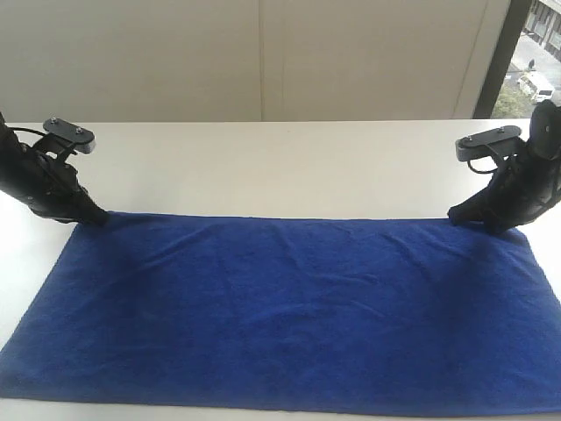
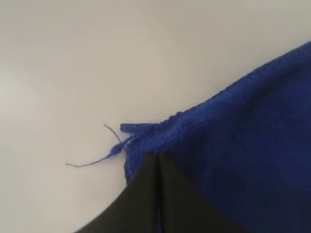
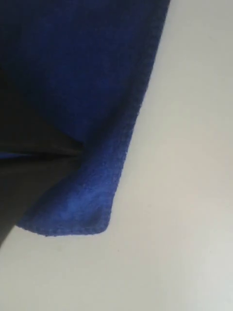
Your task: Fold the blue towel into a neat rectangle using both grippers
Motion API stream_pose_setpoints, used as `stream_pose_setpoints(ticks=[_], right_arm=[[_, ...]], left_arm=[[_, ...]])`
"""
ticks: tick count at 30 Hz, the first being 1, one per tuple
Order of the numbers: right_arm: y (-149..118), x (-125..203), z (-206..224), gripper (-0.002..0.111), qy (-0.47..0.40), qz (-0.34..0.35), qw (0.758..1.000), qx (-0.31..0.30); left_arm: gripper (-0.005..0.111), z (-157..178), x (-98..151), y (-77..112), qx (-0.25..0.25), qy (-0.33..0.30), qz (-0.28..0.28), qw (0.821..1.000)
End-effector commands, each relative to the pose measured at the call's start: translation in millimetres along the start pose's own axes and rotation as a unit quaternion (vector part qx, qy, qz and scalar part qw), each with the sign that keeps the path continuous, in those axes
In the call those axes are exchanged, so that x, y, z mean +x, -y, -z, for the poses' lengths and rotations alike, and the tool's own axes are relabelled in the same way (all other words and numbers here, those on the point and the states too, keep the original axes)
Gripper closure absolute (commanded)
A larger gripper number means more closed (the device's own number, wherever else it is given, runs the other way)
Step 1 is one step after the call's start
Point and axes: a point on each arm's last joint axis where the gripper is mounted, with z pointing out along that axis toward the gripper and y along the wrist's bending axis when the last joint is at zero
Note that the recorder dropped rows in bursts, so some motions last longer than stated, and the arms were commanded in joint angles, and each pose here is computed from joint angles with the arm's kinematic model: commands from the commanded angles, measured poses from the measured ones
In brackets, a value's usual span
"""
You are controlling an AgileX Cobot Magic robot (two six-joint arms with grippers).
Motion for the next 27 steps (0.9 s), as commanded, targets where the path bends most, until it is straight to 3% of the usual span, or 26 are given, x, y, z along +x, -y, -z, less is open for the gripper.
stream_pose_setpoints(ticks=[1, 16, 21, 27], right_arm=[[4.3, -0.3, -14.2, 0.108, 0.000, 0.001, 1.000, 0.001], [6.2, -2.0, -26.2, 0.108, 0.006, 0.021, 1.000, 0.013], [9.6, -13.2, -0.6, 0.108, 0.040, 0.007, 0.999, 0.017], [26.3, -30.1, 22.6, 0.108, 0.073, -0.015, 0.997, 0.033]], left_arm=[[0.107, -15.0, 3.8, -1.0, 0.011, -0.012, 0.007, 1.000], [0.107, -34.1, 13.4, -3.5, 0.002, -0.025, 0.003, 1.000], [0.107, -25.5, 10.4, -0.6, 0.016, -0.027, 0.013, 0.999], [0.107, -7.4, -5.1, -5.5, -0.013, 0.013, 0.007, 1.000]])
